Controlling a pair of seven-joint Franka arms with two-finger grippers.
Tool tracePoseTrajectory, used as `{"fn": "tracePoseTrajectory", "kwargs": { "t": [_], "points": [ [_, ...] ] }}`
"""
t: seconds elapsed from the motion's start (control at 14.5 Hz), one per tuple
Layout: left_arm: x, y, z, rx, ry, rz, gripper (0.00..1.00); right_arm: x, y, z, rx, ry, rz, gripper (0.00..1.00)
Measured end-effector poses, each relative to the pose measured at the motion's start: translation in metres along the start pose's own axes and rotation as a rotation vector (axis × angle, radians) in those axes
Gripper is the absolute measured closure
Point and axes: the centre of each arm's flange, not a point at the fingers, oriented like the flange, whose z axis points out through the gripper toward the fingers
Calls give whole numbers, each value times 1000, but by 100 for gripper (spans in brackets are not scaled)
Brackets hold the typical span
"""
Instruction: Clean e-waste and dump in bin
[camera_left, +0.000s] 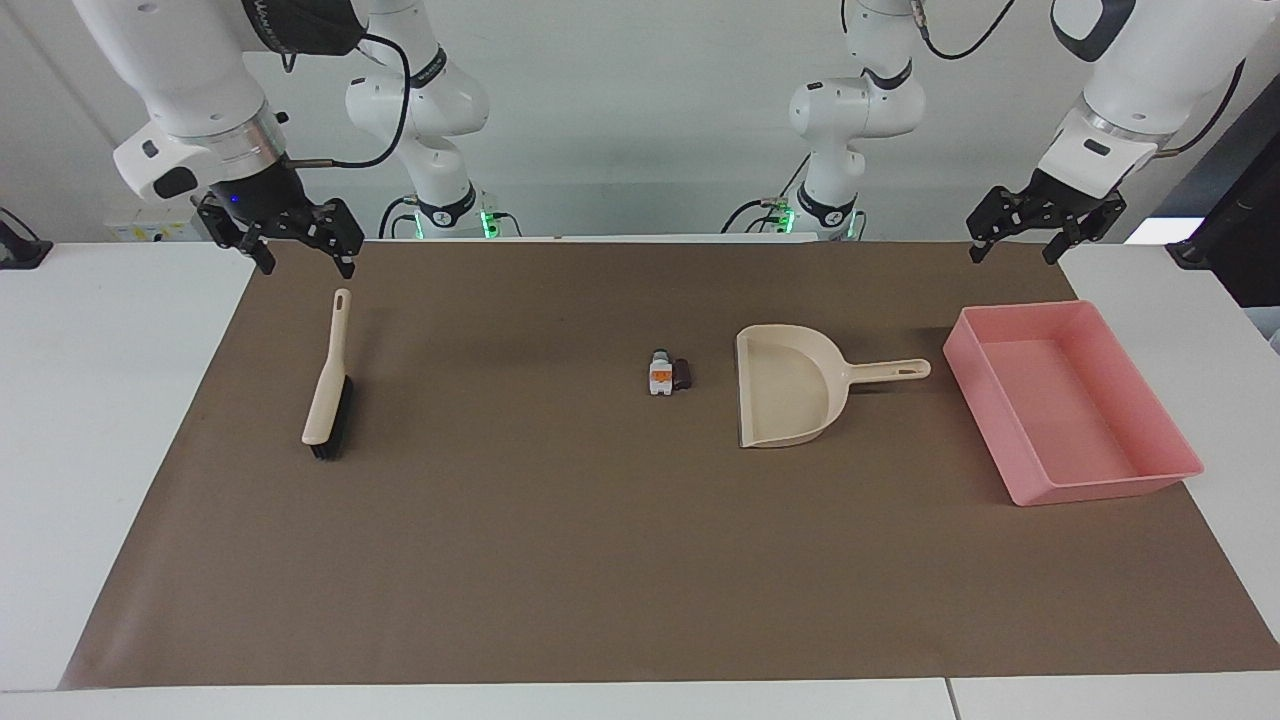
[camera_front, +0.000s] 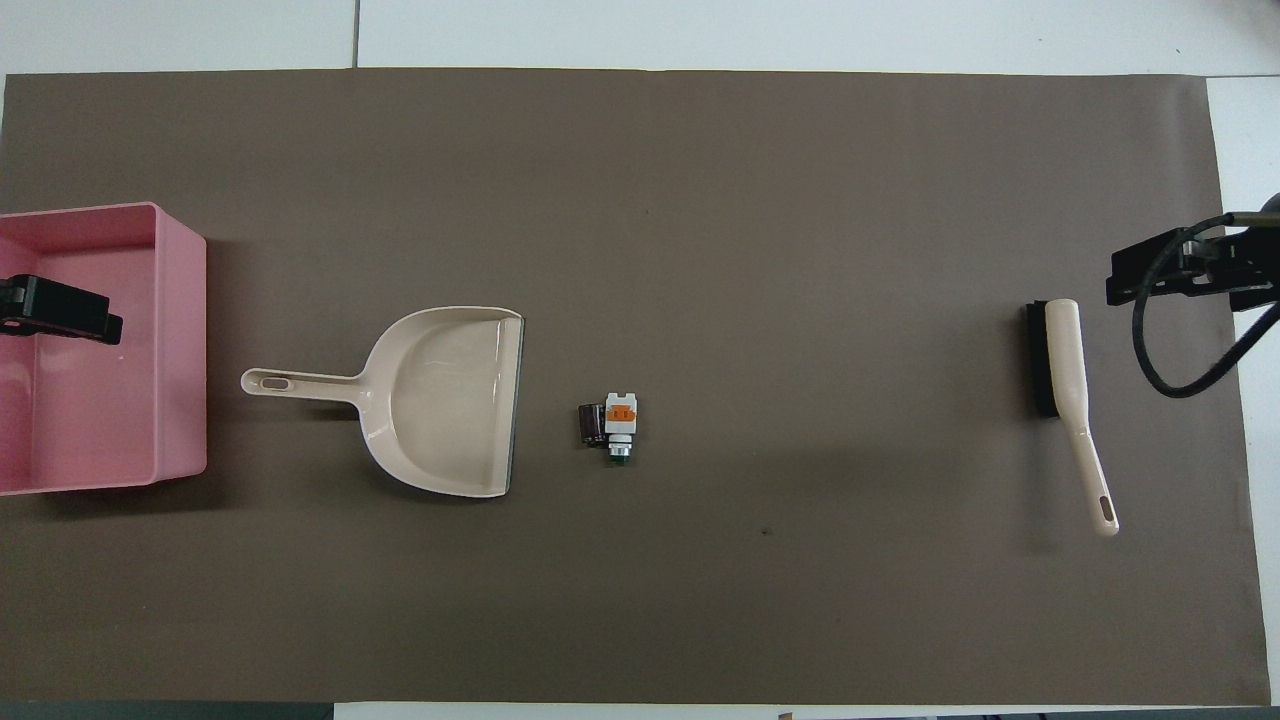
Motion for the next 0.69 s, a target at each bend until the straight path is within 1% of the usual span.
{"fn": "tracePoseTrajectory", "kwargs": {
  "t": [0.69],
  "points": [
    [-5,0,3,2,-8,-5,0,0,0,3,-1,-7,0,1]
  ]
}}
